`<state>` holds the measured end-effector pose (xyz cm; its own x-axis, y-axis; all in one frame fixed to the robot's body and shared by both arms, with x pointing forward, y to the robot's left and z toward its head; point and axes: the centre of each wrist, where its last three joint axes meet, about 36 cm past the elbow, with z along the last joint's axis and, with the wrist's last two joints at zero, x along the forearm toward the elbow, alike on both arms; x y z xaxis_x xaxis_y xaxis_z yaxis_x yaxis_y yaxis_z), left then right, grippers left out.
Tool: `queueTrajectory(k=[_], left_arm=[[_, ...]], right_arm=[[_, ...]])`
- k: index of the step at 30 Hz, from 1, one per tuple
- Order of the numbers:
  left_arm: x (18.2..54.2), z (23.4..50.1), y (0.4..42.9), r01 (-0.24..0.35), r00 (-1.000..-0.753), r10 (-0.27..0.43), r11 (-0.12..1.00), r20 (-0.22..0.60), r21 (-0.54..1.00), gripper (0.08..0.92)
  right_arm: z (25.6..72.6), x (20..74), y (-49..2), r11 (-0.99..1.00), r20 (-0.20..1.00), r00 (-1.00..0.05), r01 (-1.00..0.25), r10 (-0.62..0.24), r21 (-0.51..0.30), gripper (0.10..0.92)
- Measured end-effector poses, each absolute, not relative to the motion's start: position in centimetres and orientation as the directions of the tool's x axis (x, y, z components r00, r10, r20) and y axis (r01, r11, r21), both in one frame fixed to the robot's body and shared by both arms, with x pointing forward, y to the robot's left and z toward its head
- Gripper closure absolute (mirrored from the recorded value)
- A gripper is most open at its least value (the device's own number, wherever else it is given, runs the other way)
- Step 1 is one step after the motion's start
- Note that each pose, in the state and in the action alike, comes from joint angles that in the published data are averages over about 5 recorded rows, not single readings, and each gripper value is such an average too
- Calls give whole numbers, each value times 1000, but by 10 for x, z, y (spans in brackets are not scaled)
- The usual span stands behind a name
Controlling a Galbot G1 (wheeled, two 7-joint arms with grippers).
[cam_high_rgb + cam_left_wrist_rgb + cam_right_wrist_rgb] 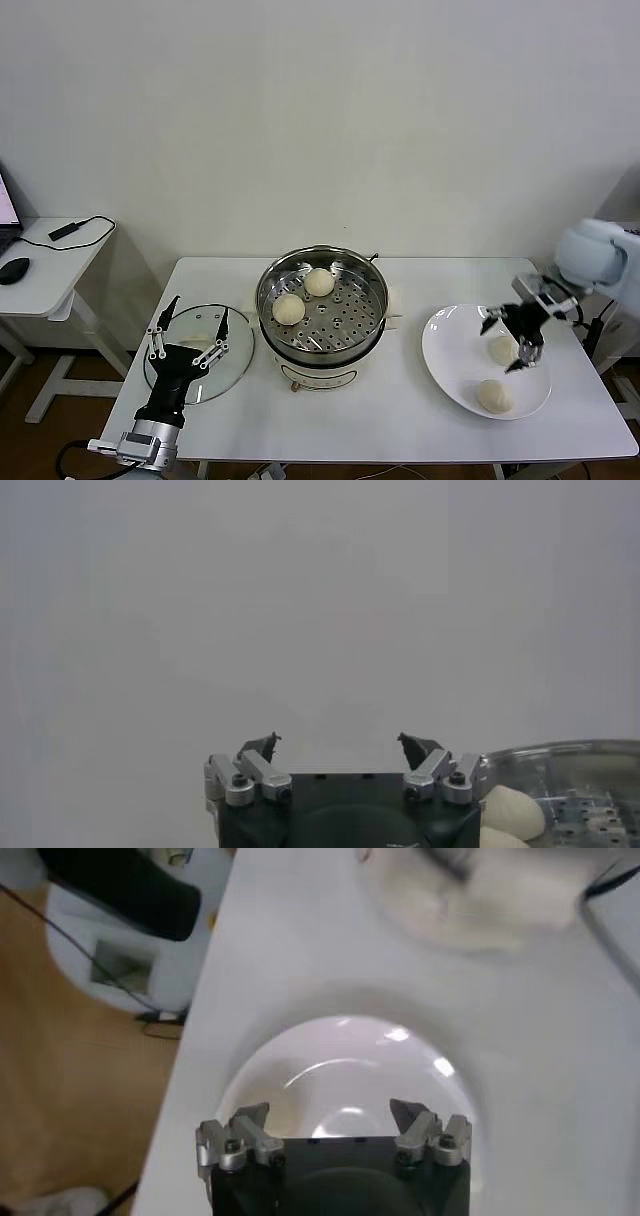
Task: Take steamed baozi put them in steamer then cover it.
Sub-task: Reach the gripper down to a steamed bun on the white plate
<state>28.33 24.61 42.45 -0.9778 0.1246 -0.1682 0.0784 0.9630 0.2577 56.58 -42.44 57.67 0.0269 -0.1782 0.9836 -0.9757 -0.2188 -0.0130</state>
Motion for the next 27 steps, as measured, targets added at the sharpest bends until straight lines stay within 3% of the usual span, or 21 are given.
queueTrajectory(k=[13, 27], left_arm=[[280, 420, 246, 78, -979, 123, 961, -160, 265, 177], [279, 416, 246, 79, -980, 124, 960, -154, 268, 177]], right_arm=[[510, 550, -439, -179, 985, 49, -984, -164, 19, 200], [480, 549, -444, -150, 986, 61, -988, -157, 38, 212]])
